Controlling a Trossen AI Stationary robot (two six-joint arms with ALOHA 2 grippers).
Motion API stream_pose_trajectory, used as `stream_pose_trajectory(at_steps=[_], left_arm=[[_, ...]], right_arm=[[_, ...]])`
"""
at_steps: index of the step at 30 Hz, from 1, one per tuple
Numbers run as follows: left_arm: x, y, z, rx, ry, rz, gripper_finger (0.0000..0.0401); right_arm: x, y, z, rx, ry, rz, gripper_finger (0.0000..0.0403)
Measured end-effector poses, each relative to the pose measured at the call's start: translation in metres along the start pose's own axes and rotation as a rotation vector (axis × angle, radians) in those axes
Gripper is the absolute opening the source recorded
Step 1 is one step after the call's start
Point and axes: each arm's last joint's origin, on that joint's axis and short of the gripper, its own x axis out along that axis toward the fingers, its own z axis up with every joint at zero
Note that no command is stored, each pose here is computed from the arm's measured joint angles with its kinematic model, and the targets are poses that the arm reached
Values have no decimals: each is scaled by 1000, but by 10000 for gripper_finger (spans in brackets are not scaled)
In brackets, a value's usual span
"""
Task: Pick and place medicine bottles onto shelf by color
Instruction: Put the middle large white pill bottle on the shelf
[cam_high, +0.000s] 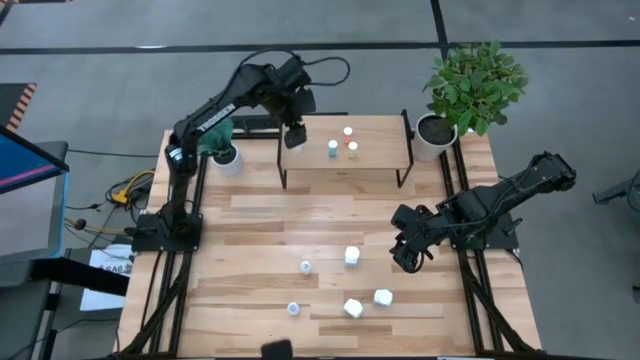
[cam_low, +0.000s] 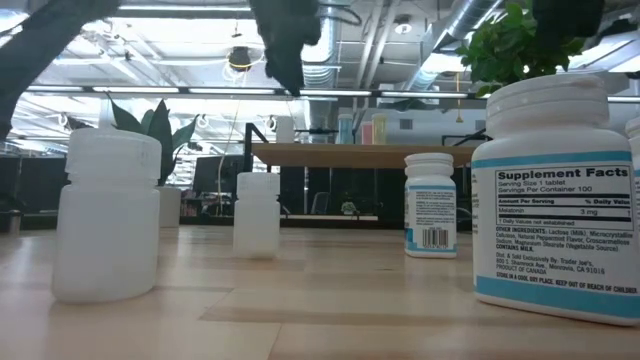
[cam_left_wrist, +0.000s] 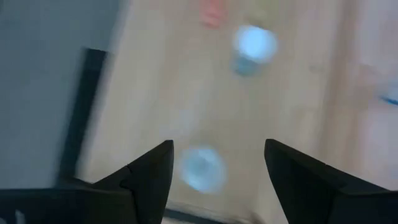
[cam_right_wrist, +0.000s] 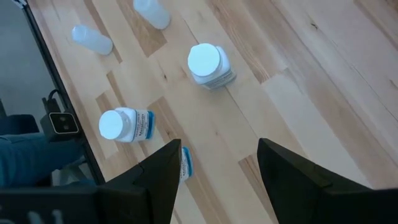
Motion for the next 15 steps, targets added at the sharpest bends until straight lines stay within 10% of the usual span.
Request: stream_pose_trajectory(at_steps=[15], left_arm=[[-58, -102, -12, 109, -26, -161, 238]], right_arm=[[18, 24, -69, -92, 190, 28, 233]])
